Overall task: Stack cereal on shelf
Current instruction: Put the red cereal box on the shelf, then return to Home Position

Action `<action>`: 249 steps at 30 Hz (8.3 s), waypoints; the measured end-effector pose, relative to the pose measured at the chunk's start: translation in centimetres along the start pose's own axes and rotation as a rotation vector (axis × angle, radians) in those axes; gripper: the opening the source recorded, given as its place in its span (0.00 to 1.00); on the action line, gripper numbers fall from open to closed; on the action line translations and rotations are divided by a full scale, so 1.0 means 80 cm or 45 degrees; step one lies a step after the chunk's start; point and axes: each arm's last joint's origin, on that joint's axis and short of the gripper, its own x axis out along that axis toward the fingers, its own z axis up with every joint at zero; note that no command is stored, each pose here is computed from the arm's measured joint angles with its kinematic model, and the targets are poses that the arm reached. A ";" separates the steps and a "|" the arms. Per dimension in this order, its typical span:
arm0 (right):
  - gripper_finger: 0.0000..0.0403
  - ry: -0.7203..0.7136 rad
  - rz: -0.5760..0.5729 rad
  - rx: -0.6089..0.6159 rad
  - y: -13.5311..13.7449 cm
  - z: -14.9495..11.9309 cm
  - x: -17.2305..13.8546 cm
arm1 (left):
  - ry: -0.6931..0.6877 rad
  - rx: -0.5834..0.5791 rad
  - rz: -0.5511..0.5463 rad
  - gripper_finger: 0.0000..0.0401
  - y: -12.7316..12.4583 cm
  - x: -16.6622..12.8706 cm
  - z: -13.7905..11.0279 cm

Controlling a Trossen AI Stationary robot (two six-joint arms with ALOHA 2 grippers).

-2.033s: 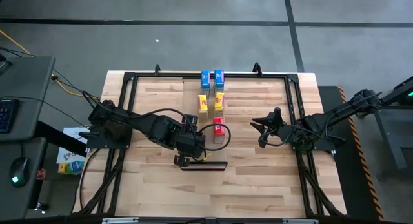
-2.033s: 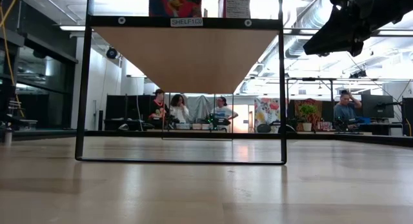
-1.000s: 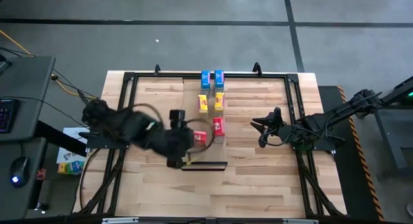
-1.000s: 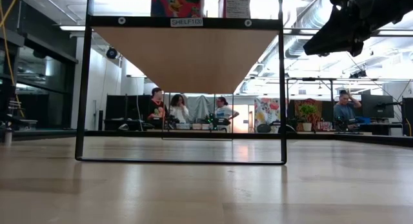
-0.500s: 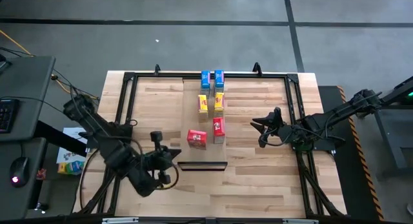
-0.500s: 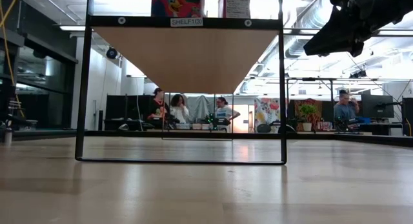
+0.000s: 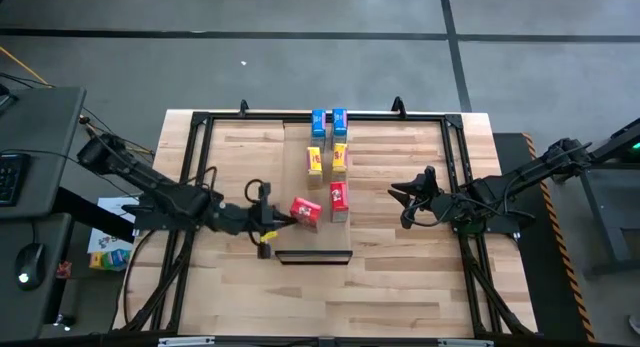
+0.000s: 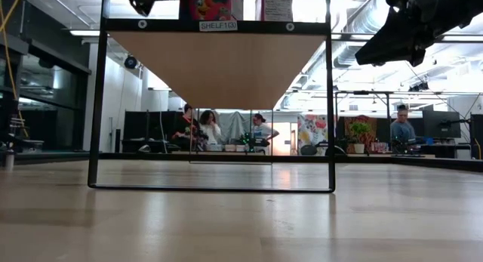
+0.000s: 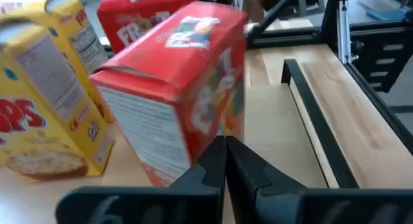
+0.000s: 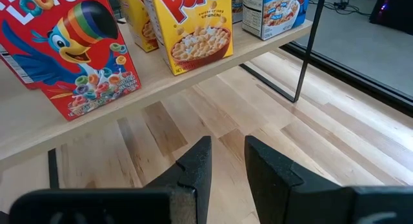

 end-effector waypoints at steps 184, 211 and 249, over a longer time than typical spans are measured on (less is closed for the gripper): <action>0.00 -0.554 0.313 0.026 -0.099 -0.071 -0.012 | -0.518 -0.147 -0.113 0.00 0.095 -0.115 -0.180; 0.00 -0.550 0.312 0.024 -0.099 -0.071 -0.012 | -0.517 -0.147 -0.113 0.00 0.095 -0.115 -0.180; 0.00 -0.550 0.312 0.024 -0.099 -0.071 -0.012 | -0.517 -0.147 -0.113 0.00 0.095 -0.115 -0.180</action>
